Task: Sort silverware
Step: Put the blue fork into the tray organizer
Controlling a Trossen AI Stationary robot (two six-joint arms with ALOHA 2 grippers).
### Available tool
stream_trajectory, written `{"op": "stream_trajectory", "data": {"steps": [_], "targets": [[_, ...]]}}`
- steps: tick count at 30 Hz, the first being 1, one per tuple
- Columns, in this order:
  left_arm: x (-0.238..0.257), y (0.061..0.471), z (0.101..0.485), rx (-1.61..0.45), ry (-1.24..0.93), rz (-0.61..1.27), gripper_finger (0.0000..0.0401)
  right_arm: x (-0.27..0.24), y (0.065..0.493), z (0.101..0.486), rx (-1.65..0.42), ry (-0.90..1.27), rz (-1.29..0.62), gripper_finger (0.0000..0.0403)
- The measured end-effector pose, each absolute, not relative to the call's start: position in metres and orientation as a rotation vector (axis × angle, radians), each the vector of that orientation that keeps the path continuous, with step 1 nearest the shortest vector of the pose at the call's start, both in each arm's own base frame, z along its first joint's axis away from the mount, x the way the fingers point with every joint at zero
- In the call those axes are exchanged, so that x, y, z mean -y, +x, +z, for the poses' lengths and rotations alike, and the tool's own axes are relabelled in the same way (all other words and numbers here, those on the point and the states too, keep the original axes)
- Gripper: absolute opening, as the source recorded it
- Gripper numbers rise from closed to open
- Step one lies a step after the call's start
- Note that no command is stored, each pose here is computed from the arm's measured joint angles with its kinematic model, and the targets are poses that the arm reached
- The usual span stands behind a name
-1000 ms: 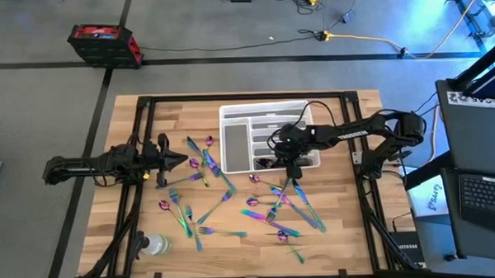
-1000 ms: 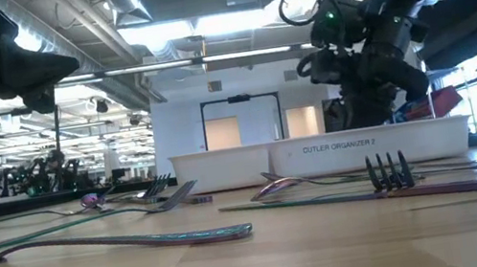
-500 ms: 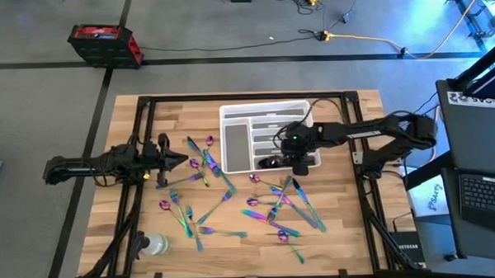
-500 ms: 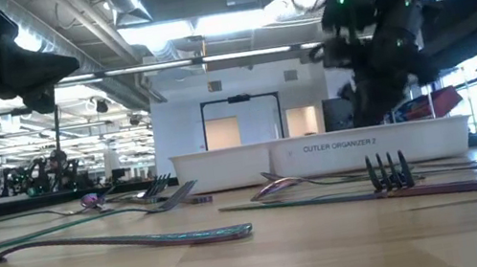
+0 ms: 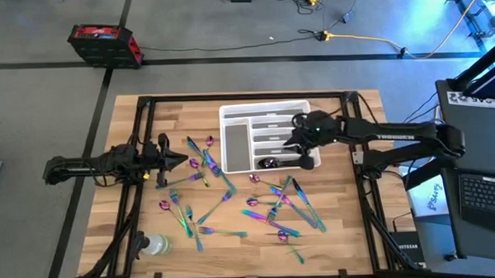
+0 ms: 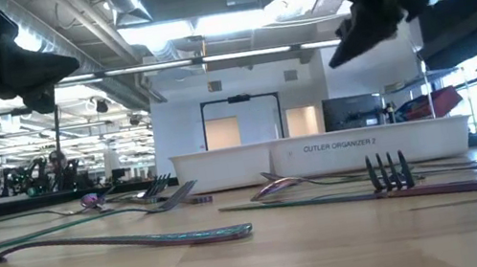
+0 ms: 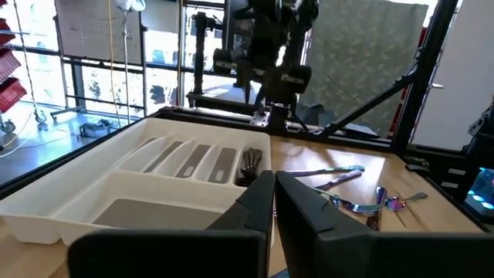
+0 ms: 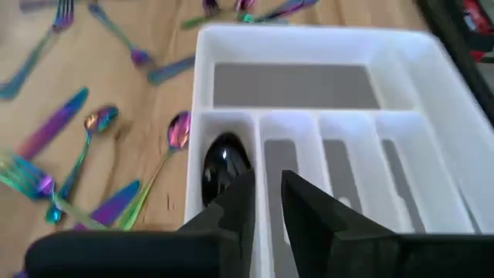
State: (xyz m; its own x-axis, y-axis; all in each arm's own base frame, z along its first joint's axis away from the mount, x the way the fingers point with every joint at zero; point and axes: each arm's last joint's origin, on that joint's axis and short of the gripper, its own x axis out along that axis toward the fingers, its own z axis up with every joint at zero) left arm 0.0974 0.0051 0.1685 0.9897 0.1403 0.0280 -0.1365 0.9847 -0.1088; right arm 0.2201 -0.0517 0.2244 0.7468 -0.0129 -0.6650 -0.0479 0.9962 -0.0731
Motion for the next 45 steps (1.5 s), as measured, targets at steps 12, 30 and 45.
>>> {"op": "stream_trajectory", "data": {"steps": [12, 30, 45], "targets": [[-0.005, 0.097, 0.169, 0.036, -0.107, 0.140, 0.0000, 0.061, 0.262, 0.161, -0.846, -0.079, 0.127, 0.0003], [-0.005, 0.097, 0.169, 0.036, -0.107, 0.139, 0.0000, 0.063, 0.282, 0.126, -0.835, -0.012, 0.186, 0.0000], [-0.005, 0.097, 0.169, 0.036, -0.107, 0.139, 0.0000, 0.065, 0.300, 0.152, -0.771, -0.028, 0.164, 0.0000]]}}
